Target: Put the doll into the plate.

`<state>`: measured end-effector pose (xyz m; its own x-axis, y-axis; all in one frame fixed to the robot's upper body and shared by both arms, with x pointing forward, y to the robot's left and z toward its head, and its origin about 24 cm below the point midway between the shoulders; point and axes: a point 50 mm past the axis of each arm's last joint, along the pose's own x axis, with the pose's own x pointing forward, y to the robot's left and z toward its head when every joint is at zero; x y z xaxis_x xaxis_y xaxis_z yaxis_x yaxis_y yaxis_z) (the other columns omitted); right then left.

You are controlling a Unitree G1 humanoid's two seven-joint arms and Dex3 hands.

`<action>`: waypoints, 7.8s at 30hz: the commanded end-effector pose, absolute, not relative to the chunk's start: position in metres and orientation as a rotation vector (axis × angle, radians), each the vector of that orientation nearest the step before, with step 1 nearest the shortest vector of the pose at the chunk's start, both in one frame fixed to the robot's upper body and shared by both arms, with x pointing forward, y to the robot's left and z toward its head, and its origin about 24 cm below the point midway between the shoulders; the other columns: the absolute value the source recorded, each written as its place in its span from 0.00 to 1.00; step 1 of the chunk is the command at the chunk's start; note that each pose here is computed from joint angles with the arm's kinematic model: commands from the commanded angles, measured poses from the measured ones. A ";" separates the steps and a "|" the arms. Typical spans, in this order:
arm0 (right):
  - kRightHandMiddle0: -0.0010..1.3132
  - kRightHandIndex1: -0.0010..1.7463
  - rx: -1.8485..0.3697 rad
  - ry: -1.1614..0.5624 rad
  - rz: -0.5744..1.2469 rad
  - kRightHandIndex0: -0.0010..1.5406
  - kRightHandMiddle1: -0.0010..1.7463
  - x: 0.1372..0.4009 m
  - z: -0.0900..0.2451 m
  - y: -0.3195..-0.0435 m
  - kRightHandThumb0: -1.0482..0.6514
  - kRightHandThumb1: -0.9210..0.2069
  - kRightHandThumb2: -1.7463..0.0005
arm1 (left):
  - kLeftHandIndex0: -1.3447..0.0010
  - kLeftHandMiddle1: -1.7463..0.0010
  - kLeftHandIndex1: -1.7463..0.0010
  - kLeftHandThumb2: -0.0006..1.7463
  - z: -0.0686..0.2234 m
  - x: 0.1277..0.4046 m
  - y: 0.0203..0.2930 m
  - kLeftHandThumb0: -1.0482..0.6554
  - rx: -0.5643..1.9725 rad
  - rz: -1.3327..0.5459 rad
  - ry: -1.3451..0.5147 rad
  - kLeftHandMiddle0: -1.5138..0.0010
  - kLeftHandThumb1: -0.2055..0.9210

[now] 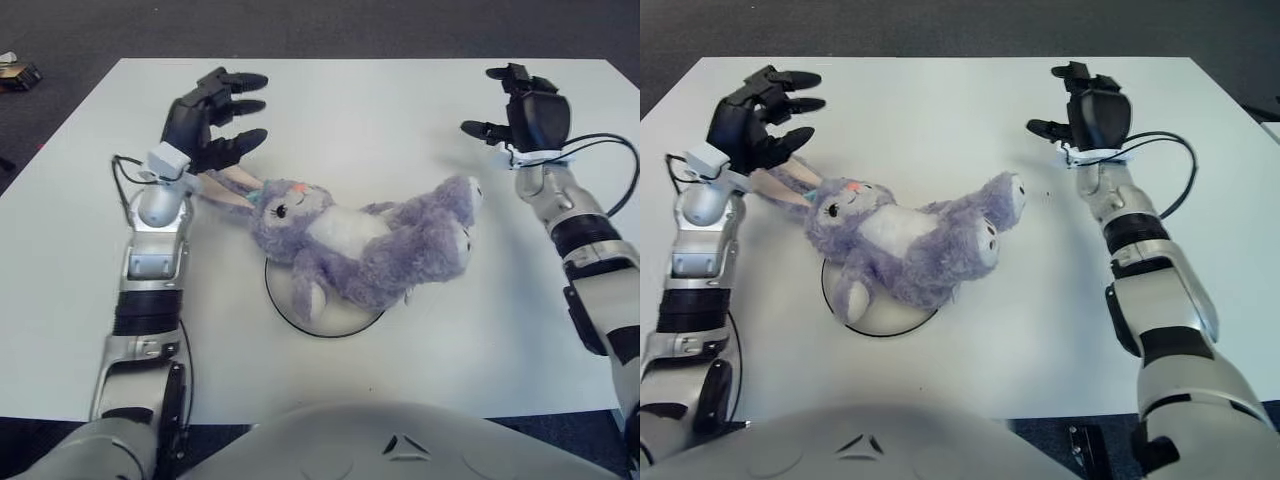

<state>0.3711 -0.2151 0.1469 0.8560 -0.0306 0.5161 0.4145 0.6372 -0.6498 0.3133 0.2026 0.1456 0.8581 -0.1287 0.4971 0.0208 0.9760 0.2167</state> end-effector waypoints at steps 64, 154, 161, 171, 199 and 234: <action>0.25 0.88 -0.113 -0.271 -0.291 0.40 0.93 0.337 0.099 -0.218 0.41 0.00 0.77 | 0.63 0.10 0.30 0.29 0.088 0.332 0.188 0.61 -0.117 0.013 -0.451 0.67 0.86; 0.33 0.94 -0.097 -0.218 -0.301 0.49 0.87 0.276 0.085 -0.208 0.41 0.00 0.83 | 0.80 0.00 0.00 0.68 0.057 0.289 0.167 0.61 -0.099 0.031 -0.120 0.65 0.58; 0.33 0.94 -0.097 -0.215 -0.302 0.49 0.87 0.275 0.085 -0.207 0.41 0.00 0.83 | 0.80 0.00 0.00 0.67 0.057 0.289 0.167 0.61 -0.096 0.034 -0.102 0.65 0.59; 0.33 0.94 -0.095 -0.207 -0.304 0.49 0.86 0.275 0.083 -0.206 0.41 0.00 0.83 | 0.79 0.01 0.00 0.67 0.054 0.291 0.165 0.61 -0.083 0.033 -0.071 0.65 0.58; 0.33 0.94 -0.084 -0.195 -0.308 0.49 0.87 0.274 0.079 -0.205 0.41 0.00 0.83 | 0.78 0.01 0.00 0.69 0.051 0.292 0.166 0.61 -0.088 0.025 -0.055 0.64 0.56; 0.33 0.94 -0.073 -0.187 -0.307 0.50 0.87 0.272 0.077 -0.203 0.41 0.00 0.82 | 0.78 0.01 0.00 0.69 0.054 0.290 0.166 0.61 -0.100 0.028 -0.074 0.63 0.56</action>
<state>0.2755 -0.2040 0.0817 0.9362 -0.2810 0.2109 0.2989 0.9525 -0.0576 0.2956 0.1658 0.0685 0.9895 0.0358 0.1401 -0.0221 0.9949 -0.0980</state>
